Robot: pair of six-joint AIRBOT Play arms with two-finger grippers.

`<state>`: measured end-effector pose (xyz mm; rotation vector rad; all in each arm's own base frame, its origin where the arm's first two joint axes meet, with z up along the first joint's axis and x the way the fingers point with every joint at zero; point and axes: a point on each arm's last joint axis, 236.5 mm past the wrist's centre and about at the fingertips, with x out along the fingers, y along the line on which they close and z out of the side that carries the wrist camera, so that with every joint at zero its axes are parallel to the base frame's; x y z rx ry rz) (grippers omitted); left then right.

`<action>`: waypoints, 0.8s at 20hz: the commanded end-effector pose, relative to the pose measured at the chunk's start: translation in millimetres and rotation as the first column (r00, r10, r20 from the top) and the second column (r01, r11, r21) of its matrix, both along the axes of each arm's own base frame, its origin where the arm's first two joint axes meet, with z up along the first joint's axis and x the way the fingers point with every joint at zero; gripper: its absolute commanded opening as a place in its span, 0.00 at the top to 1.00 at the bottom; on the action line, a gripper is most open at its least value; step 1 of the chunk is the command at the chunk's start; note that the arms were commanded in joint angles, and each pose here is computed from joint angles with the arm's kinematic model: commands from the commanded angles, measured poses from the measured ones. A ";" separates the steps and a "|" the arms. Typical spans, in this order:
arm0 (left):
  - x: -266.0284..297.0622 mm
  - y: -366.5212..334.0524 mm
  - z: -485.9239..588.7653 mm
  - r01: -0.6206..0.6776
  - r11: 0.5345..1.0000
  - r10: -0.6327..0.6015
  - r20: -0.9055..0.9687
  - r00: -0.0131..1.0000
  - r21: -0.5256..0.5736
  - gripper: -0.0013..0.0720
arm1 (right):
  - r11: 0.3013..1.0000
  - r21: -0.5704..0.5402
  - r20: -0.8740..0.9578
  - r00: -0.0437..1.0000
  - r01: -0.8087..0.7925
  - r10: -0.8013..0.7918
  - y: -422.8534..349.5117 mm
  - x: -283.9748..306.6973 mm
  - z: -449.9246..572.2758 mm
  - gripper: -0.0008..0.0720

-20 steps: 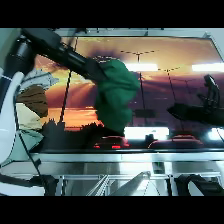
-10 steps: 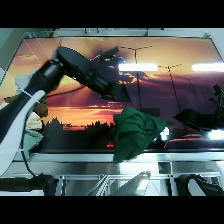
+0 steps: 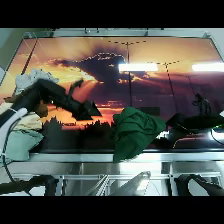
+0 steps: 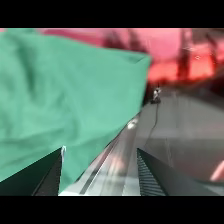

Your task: Fold the shirts.

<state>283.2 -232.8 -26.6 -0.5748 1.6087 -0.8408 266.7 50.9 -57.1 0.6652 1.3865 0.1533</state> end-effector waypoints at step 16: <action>-16.5 -106.9 -76.7 0.300 0.949 -0.307 -0.066 0.949 -0.099 0.94 | 0.999 0.003 -0.093 0.994 0.053 -0.052 -6.7 9.3 -50.6 0.30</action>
